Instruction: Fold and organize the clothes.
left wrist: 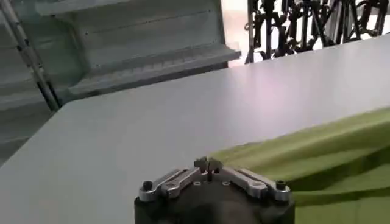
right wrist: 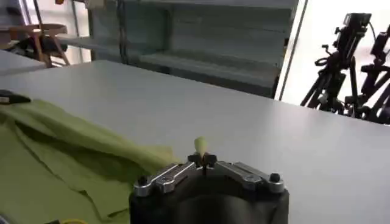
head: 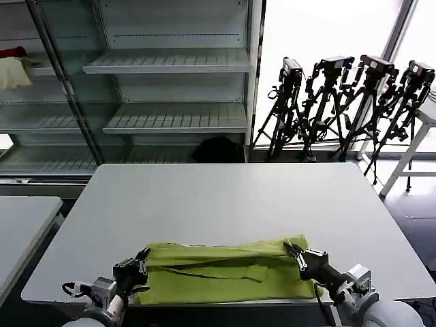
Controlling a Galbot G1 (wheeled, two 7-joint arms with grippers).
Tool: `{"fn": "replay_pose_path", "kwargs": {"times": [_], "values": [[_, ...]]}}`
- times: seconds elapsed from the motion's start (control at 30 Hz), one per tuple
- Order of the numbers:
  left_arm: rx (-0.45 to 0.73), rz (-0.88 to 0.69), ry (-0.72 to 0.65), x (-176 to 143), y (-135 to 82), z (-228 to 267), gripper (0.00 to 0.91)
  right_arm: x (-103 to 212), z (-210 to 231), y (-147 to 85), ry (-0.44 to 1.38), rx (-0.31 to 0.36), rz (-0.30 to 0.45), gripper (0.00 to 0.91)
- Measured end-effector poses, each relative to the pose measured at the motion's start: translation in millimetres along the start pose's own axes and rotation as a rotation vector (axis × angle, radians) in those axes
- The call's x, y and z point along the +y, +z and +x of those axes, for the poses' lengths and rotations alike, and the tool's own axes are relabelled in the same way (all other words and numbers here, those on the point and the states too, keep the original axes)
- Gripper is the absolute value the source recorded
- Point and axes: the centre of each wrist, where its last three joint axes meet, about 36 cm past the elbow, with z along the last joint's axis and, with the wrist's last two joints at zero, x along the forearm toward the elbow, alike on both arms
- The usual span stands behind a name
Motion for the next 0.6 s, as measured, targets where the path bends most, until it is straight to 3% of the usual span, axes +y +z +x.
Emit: {"fn": "replay_pose_path", "kwargs": {"times": [0.5,0.57,0.6], "values": [[0.016,-0.023,0.005,-9,11,-2,0.01,9,11,11,0.031,0.051,-0.033,0.02],[0.018,-0.026,0.007,-10,13,-2,0.01,11,11,15,0.039,0.068,-0.044,0.282],[0.019,-0.028,0.008,-10,13,-2,0.01,13,11,17,0.044,0.076,-0.05,0.776]]}}
